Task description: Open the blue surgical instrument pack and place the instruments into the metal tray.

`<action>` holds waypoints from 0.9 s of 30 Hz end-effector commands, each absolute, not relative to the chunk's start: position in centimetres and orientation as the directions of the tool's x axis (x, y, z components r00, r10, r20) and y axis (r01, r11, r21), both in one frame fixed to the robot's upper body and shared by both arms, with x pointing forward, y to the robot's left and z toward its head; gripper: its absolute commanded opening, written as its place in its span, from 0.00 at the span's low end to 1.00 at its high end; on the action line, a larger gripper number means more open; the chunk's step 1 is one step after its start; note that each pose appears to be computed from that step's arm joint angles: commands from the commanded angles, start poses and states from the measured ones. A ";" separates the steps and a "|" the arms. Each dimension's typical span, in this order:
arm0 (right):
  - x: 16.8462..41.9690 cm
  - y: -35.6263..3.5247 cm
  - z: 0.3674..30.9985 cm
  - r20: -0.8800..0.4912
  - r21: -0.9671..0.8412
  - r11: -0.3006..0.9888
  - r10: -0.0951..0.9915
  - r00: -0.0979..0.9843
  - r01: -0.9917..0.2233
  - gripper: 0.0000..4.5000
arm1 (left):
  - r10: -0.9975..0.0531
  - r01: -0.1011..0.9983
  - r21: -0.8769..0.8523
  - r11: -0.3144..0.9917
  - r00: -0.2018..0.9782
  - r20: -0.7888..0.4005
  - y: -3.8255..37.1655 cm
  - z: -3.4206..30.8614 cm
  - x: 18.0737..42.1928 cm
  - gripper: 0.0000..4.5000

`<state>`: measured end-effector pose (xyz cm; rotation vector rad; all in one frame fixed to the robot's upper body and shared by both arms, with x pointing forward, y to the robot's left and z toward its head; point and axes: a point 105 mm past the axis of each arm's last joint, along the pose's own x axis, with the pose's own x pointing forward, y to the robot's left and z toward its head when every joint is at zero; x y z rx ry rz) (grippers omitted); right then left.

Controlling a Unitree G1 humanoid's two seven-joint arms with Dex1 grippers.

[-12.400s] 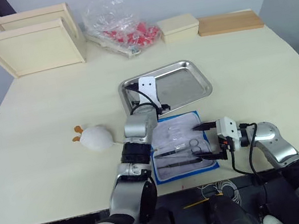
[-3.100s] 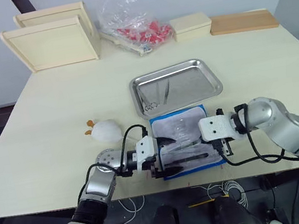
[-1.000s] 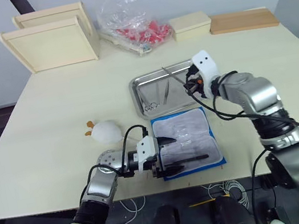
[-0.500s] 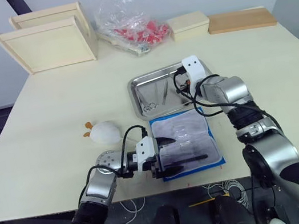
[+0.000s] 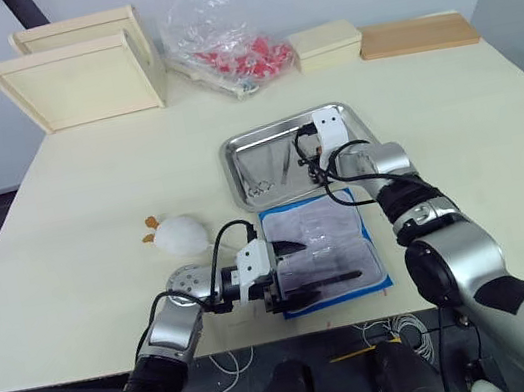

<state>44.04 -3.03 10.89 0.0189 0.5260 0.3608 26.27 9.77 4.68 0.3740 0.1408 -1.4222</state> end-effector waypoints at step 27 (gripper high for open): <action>39.9 -4.3 17.7 -0.181 -0.130 0.752 0.622 0.762 -0.646 0.99 | -0.886 0.990 0.075 0.117 0.138 -0.443 10.5 0.9 25.1 1.00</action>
